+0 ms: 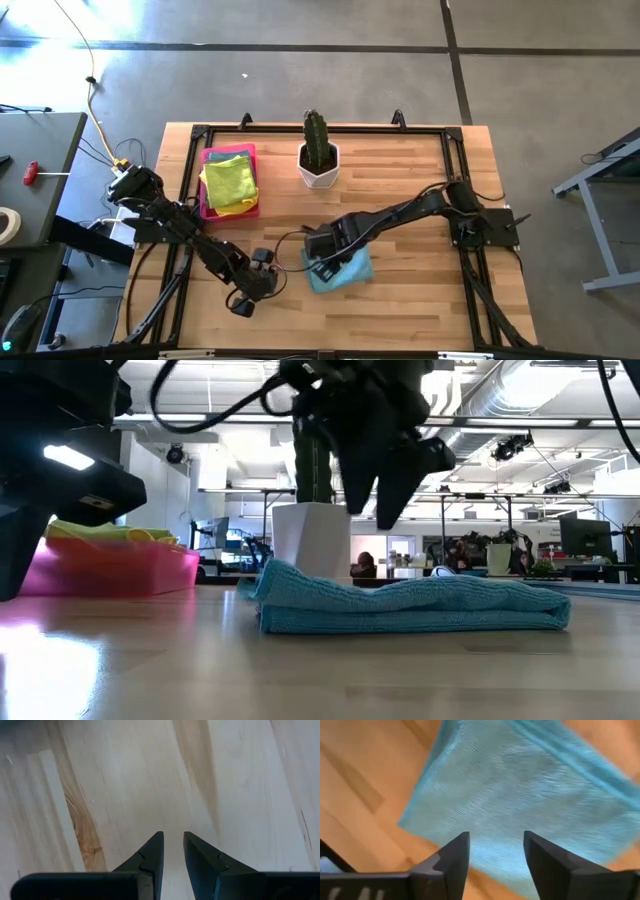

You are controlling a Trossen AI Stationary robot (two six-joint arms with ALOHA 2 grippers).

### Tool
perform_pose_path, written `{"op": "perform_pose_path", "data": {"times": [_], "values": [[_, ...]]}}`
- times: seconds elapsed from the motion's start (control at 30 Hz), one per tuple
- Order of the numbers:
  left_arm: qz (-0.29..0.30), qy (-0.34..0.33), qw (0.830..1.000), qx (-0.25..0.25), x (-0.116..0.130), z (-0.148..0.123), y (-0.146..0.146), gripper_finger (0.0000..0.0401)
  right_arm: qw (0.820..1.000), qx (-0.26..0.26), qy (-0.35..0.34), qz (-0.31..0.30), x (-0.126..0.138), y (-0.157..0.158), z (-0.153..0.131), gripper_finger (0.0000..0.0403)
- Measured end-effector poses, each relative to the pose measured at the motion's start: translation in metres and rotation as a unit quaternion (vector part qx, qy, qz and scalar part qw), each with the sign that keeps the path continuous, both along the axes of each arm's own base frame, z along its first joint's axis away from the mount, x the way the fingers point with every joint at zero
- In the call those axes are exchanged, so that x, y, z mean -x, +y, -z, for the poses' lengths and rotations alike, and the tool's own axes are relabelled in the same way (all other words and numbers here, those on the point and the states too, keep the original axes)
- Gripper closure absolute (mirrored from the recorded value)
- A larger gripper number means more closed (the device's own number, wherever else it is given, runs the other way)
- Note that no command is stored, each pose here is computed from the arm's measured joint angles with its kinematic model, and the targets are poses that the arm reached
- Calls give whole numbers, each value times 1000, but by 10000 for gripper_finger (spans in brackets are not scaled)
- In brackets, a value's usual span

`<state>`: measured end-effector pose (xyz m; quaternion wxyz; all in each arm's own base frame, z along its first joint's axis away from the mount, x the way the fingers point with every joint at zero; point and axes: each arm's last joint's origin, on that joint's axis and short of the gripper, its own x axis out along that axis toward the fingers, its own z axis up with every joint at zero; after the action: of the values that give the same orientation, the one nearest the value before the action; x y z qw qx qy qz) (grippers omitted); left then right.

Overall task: Fold microfiber towels
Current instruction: Fold the blue towel, then put the blue towel in the pink bin

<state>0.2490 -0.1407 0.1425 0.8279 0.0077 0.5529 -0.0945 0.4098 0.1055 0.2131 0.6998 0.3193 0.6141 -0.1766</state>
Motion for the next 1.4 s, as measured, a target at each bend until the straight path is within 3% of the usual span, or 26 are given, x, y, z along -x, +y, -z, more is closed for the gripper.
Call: {"op": "perform_pose_path", "data": {"times": [0.17, 0.33, 0.53, 0.67, 0.77, 0.9, 1.1, 1.27, 1.4], "values": [[-10, -4, 1000, 5, -1, 0, 0, 337, 996, 71, 25, -56, 19, 0, -16, 212], [-23, -34, 999, -2, -6, -2, 0, 337, 977, 161, 23, -135, 32, 22, -19, 212], [-45, -75, 996, 13, -18, -7, 8, 337, 961, 199, 47, -185, 43, 35, -19, 227], [-90, -88, 992, 33, -27, -9, 19, 337, 951, 223, 84, -196, 56, 33, -15, 235], [-122, -86, 988, 40, -30, -9, 27, 337, 952, 221, 74, -197, 74, 28, -13, 235], [-165, -82, 981, 53, -34, -9, 37, 337, 963, 203, 16, -177, 109, 14, -9, 235], [-239, -83, 964, 84, -40, -9, 50, 334, 963, 191, -155, -113, 165, -17, -2, 236], [-290, -80, 949, 98, -44, -9, 64, 319, 936, 177, -287, -105, 203, -33, 20, 236], [-311, -82, 941, 101, -46, -10, 72, 298, 895, 179, -390, -123, 223, -41, 35, 236]]}}
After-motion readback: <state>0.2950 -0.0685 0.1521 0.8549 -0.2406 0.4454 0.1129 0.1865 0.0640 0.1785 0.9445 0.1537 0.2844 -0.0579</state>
